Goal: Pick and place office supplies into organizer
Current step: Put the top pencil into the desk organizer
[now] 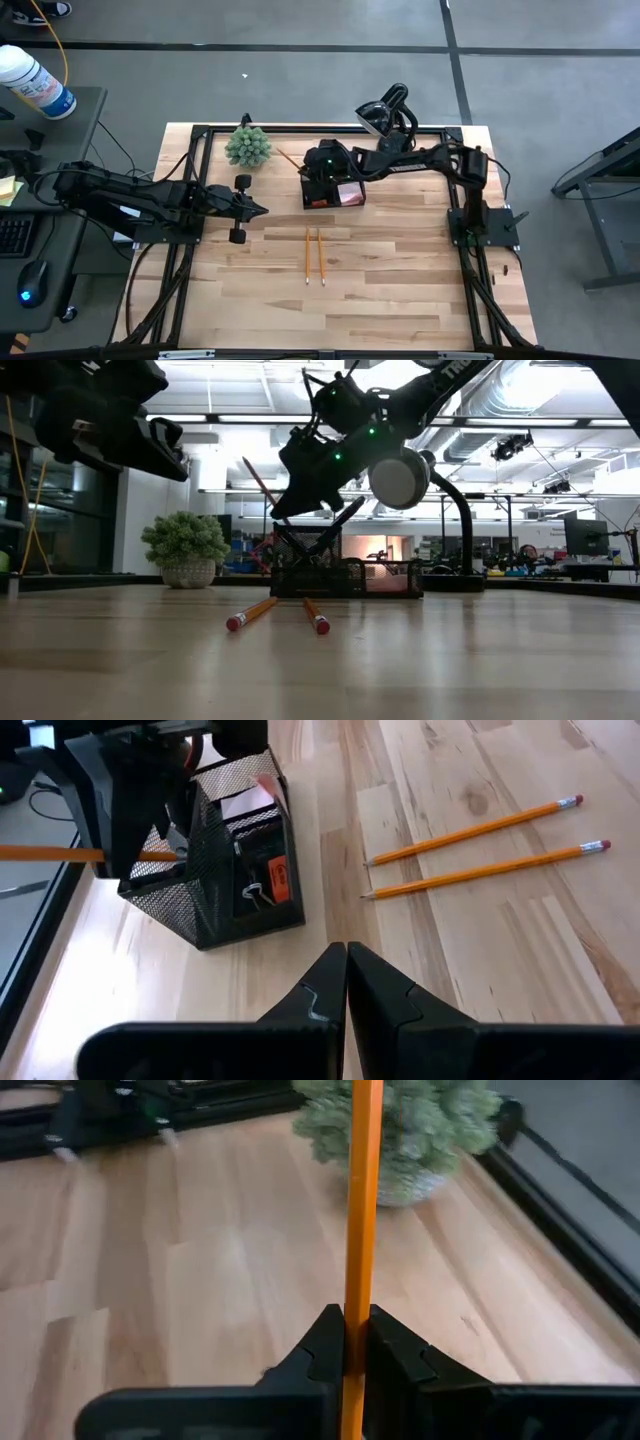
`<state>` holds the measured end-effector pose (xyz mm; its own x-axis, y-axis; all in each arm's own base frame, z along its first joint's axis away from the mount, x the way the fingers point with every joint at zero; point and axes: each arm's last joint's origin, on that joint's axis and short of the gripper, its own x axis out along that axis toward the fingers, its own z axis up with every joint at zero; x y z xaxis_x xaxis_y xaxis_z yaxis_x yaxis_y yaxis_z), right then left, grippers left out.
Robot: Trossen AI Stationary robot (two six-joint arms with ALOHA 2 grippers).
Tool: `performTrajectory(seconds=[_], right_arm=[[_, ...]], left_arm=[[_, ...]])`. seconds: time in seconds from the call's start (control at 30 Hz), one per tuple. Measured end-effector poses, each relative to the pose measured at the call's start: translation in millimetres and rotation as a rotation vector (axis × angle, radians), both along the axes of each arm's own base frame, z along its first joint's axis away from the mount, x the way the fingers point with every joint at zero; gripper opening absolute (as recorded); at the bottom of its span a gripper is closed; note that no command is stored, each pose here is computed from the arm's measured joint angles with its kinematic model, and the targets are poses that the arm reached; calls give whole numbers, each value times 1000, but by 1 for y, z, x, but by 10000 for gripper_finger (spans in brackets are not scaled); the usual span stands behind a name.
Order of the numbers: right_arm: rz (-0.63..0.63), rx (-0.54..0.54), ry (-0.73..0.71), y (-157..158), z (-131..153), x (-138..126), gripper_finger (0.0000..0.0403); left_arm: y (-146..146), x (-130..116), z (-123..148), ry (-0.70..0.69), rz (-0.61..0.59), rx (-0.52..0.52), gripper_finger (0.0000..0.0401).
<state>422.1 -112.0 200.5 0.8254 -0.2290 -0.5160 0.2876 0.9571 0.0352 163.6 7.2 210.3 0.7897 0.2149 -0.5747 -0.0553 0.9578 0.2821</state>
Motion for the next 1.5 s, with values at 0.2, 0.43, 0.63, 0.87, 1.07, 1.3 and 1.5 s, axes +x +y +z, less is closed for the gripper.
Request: performTrajectory(seconds=[0.2,0.43,0.63,0.87,1.07,1.3,1.5], right_arm=[[36,29,12,-4,-9,1,17],[3,61,-9,-6,-8,1,21],[-29,102,-6,-6,-9,0,27],[-16,117,10,-5,-10,0,63],[18,141,13,-4,-11,0,83],[-12,142,31,-4,-12,-1,60],[-73,179,18,-6,-12,-2,18]], left_arm=[[0,0,0,0,2,1,3],[0,0,0,0,11,7,3],[1,0,0,0,23,16,3],[1,0,0,0,32,23,3],[1,0,0,0,32,23,3],[1,0,0,1,31,23,3],[1,0,0,1,34,26,3]])
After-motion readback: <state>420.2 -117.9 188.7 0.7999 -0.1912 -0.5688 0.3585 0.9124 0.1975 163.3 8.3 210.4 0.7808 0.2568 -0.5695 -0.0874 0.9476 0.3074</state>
